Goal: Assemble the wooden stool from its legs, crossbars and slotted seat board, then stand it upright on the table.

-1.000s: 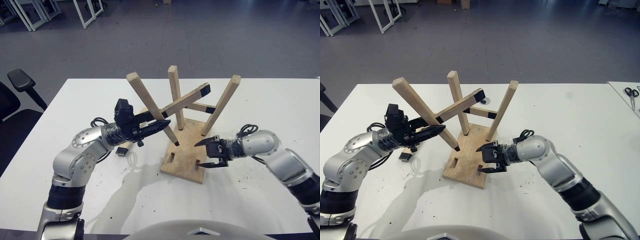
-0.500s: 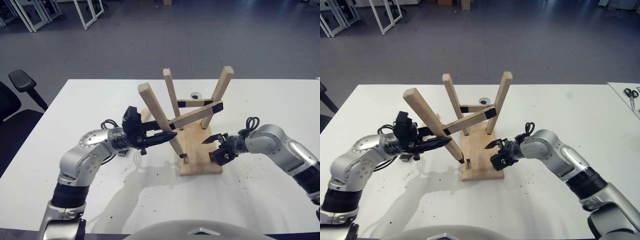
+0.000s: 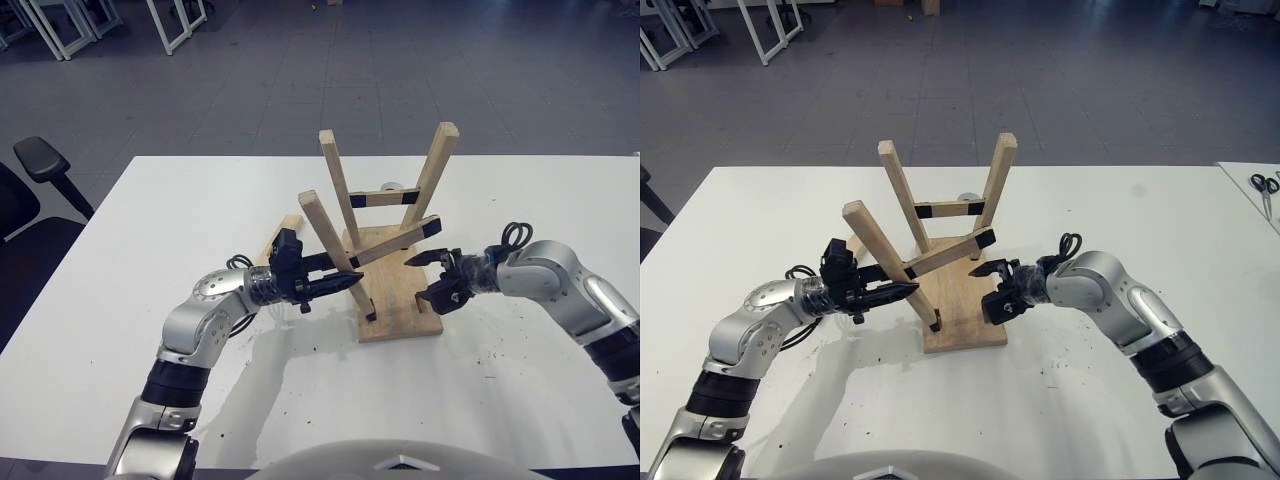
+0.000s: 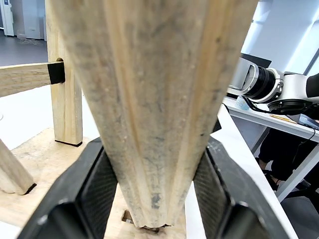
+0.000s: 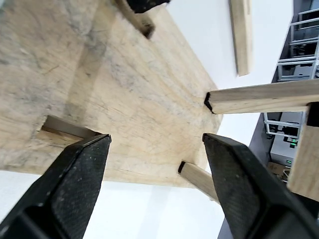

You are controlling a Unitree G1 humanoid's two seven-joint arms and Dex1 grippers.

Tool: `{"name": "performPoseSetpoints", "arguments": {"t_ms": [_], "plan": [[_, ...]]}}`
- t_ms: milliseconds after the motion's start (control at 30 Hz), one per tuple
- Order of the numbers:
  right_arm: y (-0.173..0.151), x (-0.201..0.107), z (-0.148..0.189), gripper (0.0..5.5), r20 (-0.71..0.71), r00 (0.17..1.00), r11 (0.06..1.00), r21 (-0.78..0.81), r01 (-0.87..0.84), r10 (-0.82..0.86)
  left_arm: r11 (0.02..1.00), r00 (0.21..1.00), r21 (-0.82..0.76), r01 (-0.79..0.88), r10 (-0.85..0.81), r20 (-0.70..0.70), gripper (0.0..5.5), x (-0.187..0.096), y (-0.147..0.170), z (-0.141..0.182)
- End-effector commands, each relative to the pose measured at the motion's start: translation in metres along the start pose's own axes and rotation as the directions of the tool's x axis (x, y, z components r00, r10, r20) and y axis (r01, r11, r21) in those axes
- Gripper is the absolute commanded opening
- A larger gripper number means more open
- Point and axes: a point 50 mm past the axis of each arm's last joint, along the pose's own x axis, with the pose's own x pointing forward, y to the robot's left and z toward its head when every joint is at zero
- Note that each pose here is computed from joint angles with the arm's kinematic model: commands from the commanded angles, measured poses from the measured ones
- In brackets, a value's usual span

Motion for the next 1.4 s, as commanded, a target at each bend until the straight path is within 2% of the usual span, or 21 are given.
{"name": "performPoseSetpoints", "arguments": {"t_ms": [33, 300, 467, 533, 633, 800, 933, 1033, 1133, 1267, 1400], "plan": [[-0.001, -0.005, 0.003, 3.39, -0.001, 0.999, 0.999, 0.016, 0.039, -0.039, 0.999, 0.999, 0.037, -0.015, 0.016, -0.045, 2.04, -0.006, 0.008, 0.0], [0.013, -0.009, 0.0, 3.39, -0.033, 0.999, 0.998, 0.059, 0.014, -0.012, 1.0, 0.993, 0.006, 0.016, -0.015, -0.119, 2.04, -0.004, 0.007, -0.021], [0.019, -0.011, -0.006, 3.39, -0.063, 0.998, 0.996, 0.092, 0.017, -0.012, 0.998, 0.968, -0.014, 0.064, -0.066, -0.243, 2.04, -0.006, 0.006, -0.027], [0.024, -0.01, -0.008, 3.39, -0.07, 0.998, 0.994, 0.108, 0.009, -0.001, 0.995, 0.944, -0.015, 0.1, -0.099, -0.316, 2.04, -0.008, 0.005, -0.029], [0.037, -0.006, -0.009, 3.39, -0.059, 0.998, 0.989, 0.143, -0.031, 0.039, 0.991, 0.889, 0.091, 0.101, -0.049, -0.454, 2.04, -0.011, 0.013, -0.029], [0.061, 0.003, -0.01, 3.39, -0.033, 0.995, 0.971, 0.224, -0.084, 0.094, 0.978, 0.812, 0.148, 0.149, -0.035, -0.582, 2.04, -0.006, 0.014, -0.029], [0.062, 0.008, -0.007, 3.39, -0.02, 0.997, 0.967, 0.246, -0.069, 0.076, 0.994, 0.757, 0.067, 0.08, -0.017, -0.654, 2.04, -0.005, 0.011, -0.039], [0.065, 0.008, -0.007, 3.39, -0.015, 0.998, 0.961, 0.272, -0.051, 0.057, 0.995, 0.722, 0.102, -0.008, 0.077, -0.688, 2.04, -0.004, 0.014, -0.052], [0.062, -0.004, -0.008, 3.39, -0.04, 0.999, 0.956, 0.293, 0.015, -0.003, 0.982, 0.699, 0.183, -0.047, 0.163, -0.696, 2.04, -0.008, 0.015, -0.062], [0.061, -0.044, -0.017, 3.39, -0.165, 0.983, 0.931, 0.341, 0.129, -0.076, 0.971, 0.686, 0.233, -0.057, 0.207, -0.698, 2.04, -0.01, 0.009, -0.064], [0.052, -0.051, -0.026, 3.39, -0.225, 0.964, 0.898, 0.381, 0.219, -0.139, 0.953, 0.649, 0.301, -0.012, 0.237, -0.723, 2.04, -0.013, 0.003, -0.065]]}}
